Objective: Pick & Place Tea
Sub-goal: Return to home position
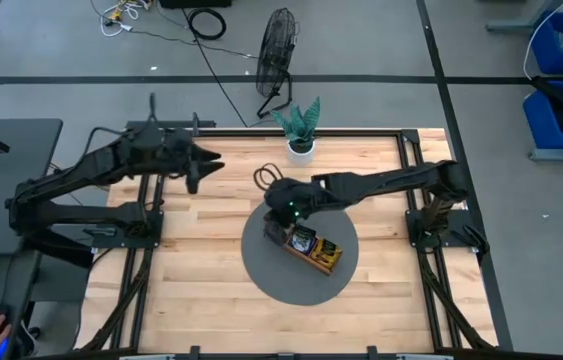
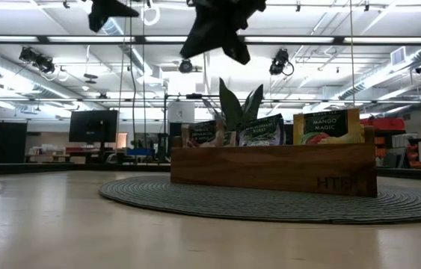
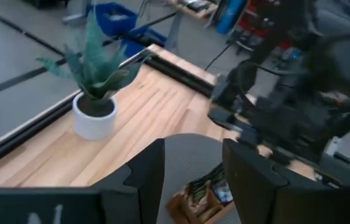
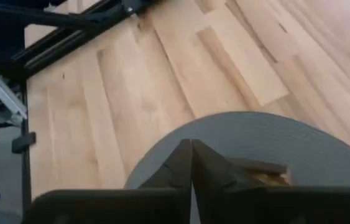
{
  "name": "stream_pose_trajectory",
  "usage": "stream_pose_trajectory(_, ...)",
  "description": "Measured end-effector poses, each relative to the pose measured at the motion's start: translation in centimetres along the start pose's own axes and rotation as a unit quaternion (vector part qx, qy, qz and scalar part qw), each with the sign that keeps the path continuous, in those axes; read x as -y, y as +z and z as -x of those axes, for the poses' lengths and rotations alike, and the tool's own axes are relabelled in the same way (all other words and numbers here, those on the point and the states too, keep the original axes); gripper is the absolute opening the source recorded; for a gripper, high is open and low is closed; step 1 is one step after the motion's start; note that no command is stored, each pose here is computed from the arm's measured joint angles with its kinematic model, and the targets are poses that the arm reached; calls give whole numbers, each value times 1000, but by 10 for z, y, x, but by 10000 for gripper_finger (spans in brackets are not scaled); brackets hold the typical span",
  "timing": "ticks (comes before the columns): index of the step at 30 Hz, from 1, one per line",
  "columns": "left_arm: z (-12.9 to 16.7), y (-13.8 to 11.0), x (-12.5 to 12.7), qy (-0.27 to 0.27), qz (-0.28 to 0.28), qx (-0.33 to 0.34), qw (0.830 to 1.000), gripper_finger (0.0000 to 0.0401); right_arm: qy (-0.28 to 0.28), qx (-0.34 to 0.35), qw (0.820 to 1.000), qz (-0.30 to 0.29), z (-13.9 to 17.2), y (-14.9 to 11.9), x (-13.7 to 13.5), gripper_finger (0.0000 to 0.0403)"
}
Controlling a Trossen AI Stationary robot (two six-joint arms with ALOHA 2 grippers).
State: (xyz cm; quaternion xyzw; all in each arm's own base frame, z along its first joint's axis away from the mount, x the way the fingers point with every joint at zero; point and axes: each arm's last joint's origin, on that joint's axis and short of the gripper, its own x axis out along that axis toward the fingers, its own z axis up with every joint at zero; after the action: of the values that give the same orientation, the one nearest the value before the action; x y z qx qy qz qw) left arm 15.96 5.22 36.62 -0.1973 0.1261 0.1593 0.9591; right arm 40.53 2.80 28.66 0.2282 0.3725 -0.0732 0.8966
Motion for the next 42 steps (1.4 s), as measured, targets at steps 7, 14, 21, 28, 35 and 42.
stream_pose_trajectory(7,26,-17,1,-13,10,23,1000,122,11,29,999,45,20,8,-2,4)
stream_pose_trajectory(14,42,-48,-5,-34,22,17,999,9,11,77,995,62,43,19,-2,2)
stream_pose_trajectory(21,44,-83,-17,-35,9,-19,999,4,41,105,991,69,45,18,0,1)
stream_pose_trajectory(28,29,-105,-24,-27,0,-30,999,3,139,153,977,42,39,-4,10,0)
stream_pose_trajectory(35,15,-133,-29,-75,-8,43,996,3,190,221,956,18,44,-52,36,0)
stream_pose_trajectory(42,26,-139,-30,-78,-53,93,991,3,159,285,943,64,72,-101,66,0)
